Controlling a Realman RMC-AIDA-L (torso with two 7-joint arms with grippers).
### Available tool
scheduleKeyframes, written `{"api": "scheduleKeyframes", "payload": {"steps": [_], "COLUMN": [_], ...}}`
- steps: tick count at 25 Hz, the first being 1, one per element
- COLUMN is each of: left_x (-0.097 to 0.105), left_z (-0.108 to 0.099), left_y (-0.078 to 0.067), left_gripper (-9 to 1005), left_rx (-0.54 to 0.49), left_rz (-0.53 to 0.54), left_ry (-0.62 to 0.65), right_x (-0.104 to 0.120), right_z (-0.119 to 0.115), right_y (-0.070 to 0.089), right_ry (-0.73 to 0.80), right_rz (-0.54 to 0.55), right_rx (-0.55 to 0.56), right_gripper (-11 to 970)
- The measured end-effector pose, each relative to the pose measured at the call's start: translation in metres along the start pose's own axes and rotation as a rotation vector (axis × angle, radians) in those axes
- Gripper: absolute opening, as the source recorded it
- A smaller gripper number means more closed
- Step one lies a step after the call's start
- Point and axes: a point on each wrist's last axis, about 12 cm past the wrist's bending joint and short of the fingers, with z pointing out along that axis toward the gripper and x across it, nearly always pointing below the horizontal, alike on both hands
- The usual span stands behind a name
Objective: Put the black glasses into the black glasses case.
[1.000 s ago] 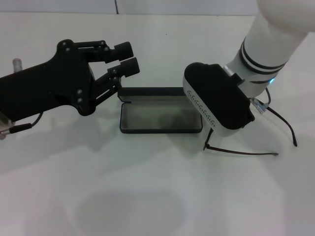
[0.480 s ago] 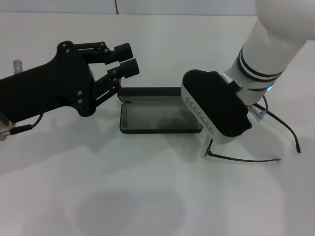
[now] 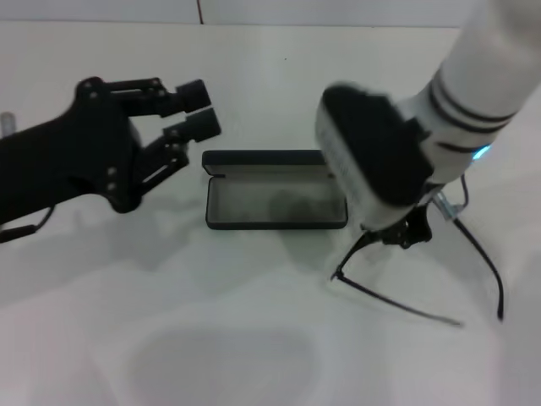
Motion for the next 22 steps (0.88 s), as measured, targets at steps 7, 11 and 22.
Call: {"api": "scheduleKeyframes", "payload": {"steps": [7, 11, 22], "left_x": [-0.012, -0.012, -0.002], "left_z": [-0.001, 0.008, 0.048], "left_y": [-0.003, -0.003, -0.009], "left_gripper": [127, 122, 68], "left_rx": [0.051, 0.093, 0.270], "left_rz": [0.070, 0.062, 0.026], "left_ry": [-0.083, -0.087, -0.083], "right_x": [0.027, 0.050, 0.063], "right_z": [-0.042, -0.047, -0.051], "right_y": [0.014, 0.025, 0.037], "right_ry": [-0.338, -0.531, -1.070], "right_rz": [0.290, 0.404, 0.453], "right_rx": [0.029, 0.114, 0.276], "right_gripper": [105, 104, 104]}}
